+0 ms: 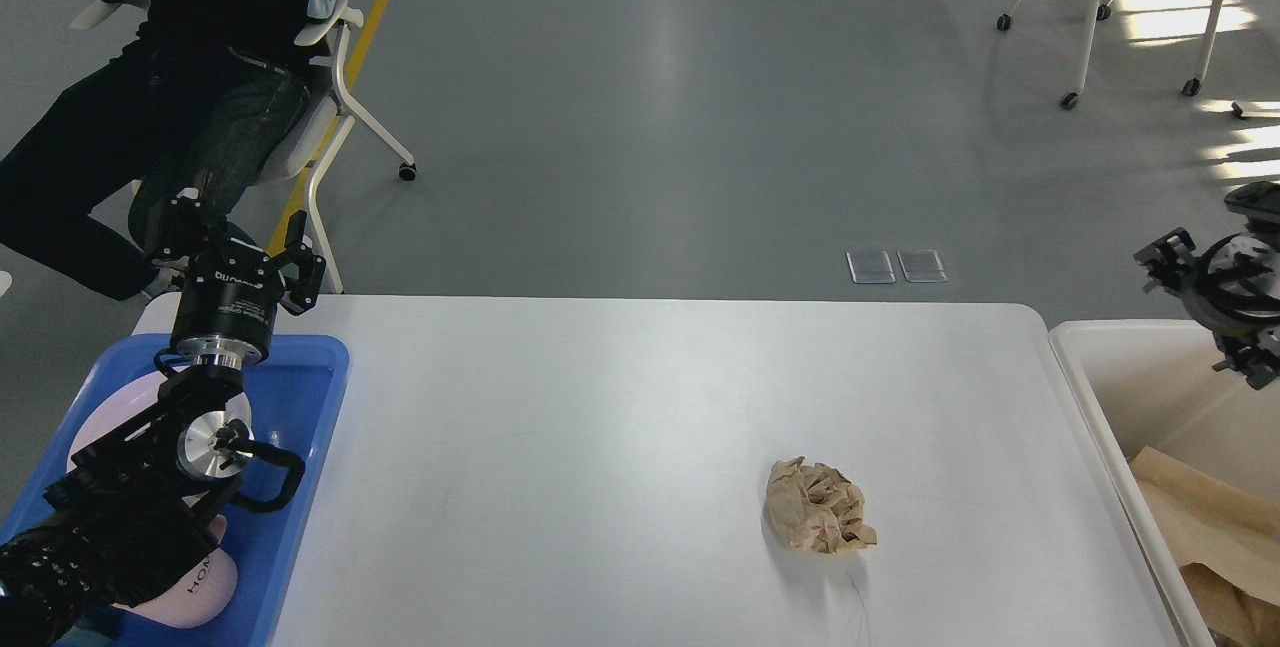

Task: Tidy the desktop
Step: 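Swing the right gripper back over the table to the crumpled paper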

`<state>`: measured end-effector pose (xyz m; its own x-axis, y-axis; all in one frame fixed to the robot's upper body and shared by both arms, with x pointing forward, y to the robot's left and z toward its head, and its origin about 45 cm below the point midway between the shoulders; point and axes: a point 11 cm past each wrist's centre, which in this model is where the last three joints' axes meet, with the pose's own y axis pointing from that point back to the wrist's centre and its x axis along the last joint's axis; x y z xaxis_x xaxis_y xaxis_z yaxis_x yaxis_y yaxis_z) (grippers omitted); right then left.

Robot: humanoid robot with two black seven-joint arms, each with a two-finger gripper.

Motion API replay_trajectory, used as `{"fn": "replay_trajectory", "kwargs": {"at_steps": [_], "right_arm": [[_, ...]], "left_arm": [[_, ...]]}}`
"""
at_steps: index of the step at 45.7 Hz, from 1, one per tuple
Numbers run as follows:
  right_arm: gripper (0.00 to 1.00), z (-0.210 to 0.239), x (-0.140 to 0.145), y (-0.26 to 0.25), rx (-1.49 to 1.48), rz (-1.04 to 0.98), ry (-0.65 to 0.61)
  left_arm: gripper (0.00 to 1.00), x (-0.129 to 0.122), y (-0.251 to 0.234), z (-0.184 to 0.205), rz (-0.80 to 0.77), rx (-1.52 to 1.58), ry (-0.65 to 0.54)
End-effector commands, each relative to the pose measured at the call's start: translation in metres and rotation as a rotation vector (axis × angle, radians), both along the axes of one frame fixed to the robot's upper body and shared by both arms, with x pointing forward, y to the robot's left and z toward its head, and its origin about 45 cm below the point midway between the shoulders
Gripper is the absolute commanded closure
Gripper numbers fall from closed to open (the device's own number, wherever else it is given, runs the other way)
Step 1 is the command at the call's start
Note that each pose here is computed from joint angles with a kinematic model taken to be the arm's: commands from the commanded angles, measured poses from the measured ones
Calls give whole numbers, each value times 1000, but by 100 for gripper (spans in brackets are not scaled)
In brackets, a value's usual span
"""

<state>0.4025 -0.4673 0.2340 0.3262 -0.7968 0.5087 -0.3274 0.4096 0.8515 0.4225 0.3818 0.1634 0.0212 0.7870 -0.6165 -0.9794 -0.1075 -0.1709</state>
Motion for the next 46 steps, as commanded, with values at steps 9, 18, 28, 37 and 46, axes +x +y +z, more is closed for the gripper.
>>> {"fn": "replay_trajectory", "kwargs": {"at_steps": [9,18,28,37,46], "right_arm": [[0,52,30,108,47,389,120],[0,84,22,177,112,648,247],[0,105,-4,227,170,851,376],[0,72,-11,227,217,830,413],[0,-12,-30,234,254,756,470]], "left_arm": [[3,0,0,0,0,1,1],[3,0,0,0,0,1,1],[3,0,0,0,-1,0,0],[3,0,0,0,-1,0,0],[4,0,0,0,0,1,1]]}}
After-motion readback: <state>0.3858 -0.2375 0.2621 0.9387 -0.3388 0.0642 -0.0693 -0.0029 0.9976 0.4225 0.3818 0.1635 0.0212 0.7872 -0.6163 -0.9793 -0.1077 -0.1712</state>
